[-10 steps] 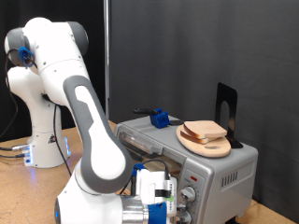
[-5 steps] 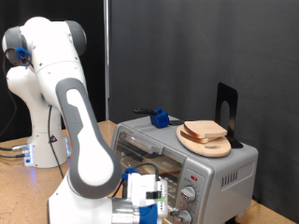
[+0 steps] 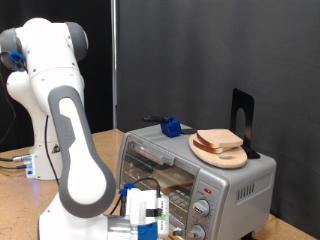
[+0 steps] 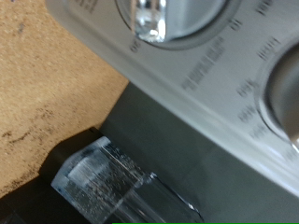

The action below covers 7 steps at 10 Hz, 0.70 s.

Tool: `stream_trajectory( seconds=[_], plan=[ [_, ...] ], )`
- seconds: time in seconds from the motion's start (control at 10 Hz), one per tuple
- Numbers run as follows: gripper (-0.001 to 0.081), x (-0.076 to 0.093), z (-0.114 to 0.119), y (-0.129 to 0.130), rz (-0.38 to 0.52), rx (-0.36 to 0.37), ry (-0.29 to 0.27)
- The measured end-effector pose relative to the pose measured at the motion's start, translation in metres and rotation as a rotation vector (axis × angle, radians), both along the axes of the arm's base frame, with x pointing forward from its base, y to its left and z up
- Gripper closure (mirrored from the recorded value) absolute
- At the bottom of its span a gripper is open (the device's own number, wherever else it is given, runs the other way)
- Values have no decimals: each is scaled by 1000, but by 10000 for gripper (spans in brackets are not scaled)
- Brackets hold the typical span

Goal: Make a piece of toast with the oven

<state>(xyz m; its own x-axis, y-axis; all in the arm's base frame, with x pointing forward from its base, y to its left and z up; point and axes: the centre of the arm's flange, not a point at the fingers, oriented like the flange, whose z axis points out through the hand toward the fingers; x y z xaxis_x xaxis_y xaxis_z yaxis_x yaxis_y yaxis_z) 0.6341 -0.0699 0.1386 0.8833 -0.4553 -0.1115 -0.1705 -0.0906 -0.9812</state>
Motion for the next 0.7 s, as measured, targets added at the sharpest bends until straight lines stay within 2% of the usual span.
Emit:
stream_trajectory(
  seconds=[0.4, 0.5, 0.6, 0.7],
  plan=[
    [618, -6, 22, -25, -43, 92, 69],
    [532, -8, 30, -33, -55, 108, 93],
    [532, -10, 40, -41, -65, 123, 115],
    [328, -13, 50, -50, -72, 135, 135]
  ],
)
